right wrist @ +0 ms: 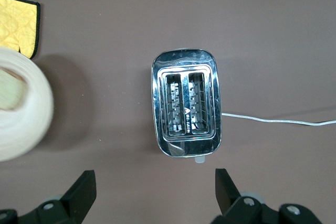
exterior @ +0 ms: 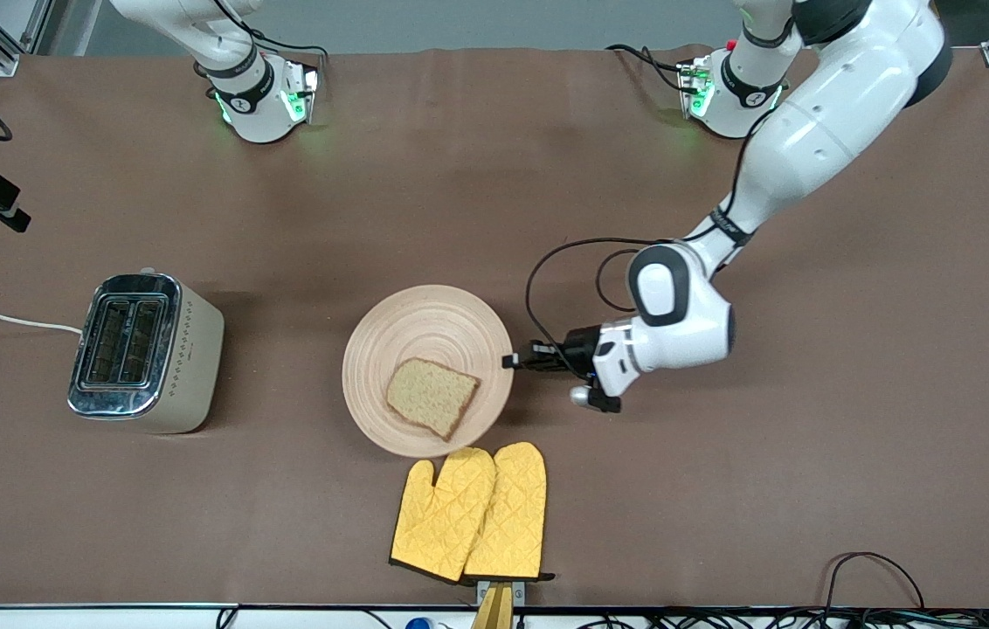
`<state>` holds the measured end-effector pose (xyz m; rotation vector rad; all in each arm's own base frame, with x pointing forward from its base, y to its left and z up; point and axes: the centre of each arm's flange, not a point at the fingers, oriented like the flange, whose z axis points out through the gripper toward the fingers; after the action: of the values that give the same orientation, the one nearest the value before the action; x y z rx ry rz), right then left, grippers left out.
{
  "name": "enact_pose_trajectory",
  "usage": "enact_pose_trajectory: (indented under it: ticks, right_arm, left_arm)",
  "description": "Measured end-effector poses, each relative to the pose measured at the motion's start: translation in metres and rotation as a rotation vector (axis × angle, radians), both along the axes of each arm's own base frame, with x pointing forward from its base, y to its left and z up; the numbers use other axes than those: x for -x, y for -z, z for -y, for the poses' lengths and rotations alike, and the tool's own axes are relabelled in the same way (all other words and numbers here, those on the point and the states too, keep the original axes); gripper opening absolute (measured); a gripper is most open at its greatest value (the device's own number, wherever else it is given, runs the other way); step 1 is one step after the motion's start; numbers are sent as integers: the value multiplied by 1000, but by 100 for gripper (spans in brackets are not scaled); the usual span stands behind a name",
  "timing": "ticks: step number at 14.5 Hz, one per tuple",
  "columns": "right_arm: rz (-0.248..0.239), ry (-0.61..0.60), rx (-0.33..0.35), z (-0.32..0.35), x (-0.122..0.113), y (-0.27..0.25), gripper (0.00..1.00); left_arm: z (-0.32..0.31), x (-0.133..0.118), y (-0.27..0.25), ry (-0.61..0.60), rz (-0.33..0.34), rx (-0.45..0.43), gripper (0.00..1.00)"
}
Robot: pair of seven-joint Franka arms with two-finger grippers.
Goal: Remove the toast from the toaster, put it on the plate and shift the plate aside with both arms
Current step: 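Drag the plate with the left gripper away from the toaster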
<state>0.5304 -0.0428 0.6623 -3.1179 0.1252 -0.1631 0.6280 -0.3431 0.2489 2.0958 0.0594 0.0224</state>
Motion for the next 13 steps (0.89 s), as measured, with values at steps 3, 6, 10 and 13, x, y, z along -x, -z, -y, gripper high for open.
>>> enact_pose_trajectory:
  ticks: [3,6,10,13]
  right_arm:
    - [0,0,1,0,0,0,100]
    - [-2,0,29,3,0,0,100]
    - [-2,-1,35,4,0,0,100]
    - [-2,-1,36,4,0,0,100]
  left_arm:
    - [-57,-25,-47,-92,36,-12,10]
    - [-125,-36,-59,-119,10,-5,10]
    - [-232,-45,-57,-89,-4,-5,10]
    - [-335,-40,-44,-64,32,-50,10]
